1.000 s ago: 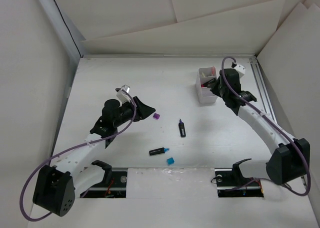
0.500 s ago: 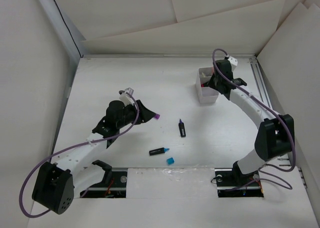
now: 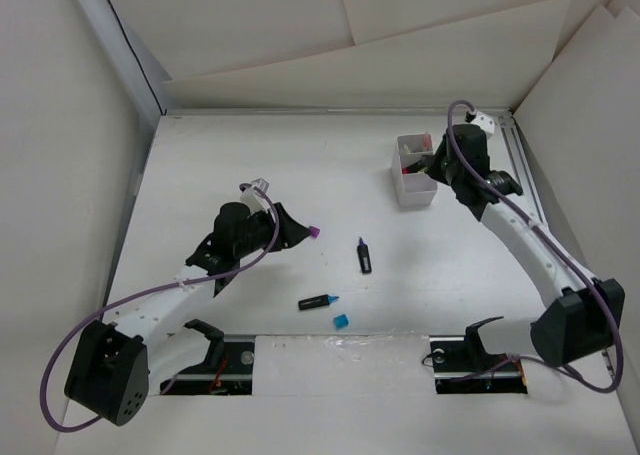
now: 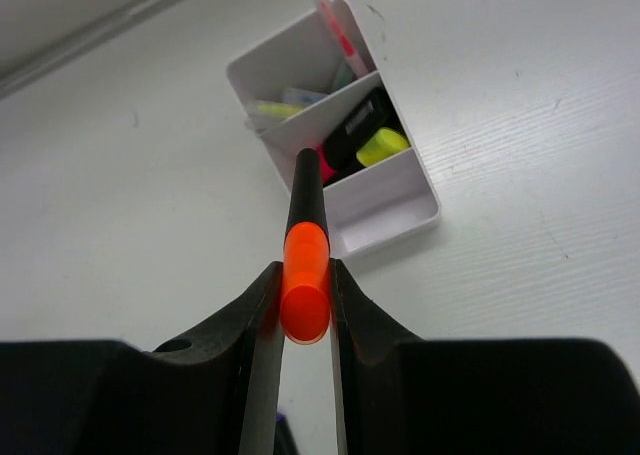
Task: Sort the stationery into containers
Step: Place the pen in the storage box, then pick up the pen from the center of the board.
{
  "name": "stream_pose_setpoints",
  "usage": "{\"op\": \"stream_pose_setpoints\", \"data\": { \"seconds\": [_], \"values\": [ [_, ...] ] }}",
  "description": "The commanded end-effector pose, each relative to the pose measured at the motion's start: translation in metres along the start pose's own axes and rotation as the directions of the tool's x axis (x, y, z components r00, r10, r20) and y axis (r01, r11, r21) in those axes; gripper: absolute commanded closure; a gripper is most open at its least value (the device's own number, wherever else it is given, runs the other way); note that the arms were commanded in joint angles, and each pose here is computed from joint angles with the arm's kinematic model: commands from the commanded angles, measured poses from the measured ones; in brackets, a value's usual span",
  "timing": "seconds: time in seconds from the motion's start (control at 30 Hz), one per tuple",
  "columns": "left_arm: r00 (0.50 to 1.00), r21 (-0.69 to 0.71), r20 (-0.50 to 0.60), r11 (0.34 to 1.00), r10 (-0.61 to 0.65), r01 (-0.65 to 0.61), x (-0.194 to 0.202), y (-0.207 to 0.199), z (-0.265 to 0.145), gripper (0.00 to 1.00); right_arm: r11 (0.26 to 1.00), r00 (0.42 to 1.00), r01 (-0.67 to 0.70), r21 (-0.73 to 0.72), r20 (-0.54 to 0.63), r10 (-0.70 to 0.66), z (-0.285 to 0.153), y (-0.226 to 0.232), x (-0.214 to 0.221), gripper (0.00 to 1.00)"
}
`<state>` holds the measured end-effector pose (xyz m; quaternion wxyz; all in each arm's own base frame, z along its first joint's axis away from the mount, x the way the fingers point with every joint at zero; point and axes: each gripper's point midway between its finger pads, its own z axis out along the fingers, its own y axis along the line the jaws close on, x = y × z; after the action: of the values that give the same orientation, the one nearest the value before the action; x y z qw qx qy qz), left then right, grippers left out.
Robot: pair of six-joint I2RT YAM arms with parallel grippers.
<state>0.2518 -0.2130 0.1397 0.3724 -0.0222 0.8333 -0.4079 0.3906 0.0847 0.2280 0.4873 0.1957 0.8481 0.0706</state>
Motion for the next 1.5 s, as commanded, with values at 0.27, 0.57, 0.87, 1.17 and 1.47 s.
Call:
{"op": "stream_pose_setpoints", "data": {
  "seconds": [0.27,0.57,0.87,1.17,1.47],
  "values": [
    [1.000,0.070,0.009,0.997,0.030,-0.030,-0.004,-0.014,0.000,0.53,0.999,0.997,0.033,0.001,-0.073,-0.033,0.008,-0.003,0.030,0.84],
    [0.999,0.075,0.015,0.997,0.033,-0.034,-0.005,-0.016,-0.002,0.53,0.999,0.986,0.051,0.003,-0.161,-0.050,0.042,0.001,0.051,0.83],
    [1.000,0.066,0.004,0.997,0.028,-0.028,-0.004,-0.016,-0.002,0.53,0.999,0.999,-0.021,-0.038,-0.042,0.020,0.027,0.018,0.003,0.28],
    [1.000,0.049,-0.002,0.998,0.031,-0.031,0.000,-0.011,-0.006,0.53,0.955,0.999,0.011,-0.298,-0.029,-0.020,-0.037,0.059,0.023,0.76],
    [1.000,-0.065,-0.011,0.998,0.005,-0.006,0.008,0.012,-0.011,0.56,0.814,0.924,0.129,-0.567,-0.230,-0.307,-0.098,0.115,0.164,0.99]
  ]
}}
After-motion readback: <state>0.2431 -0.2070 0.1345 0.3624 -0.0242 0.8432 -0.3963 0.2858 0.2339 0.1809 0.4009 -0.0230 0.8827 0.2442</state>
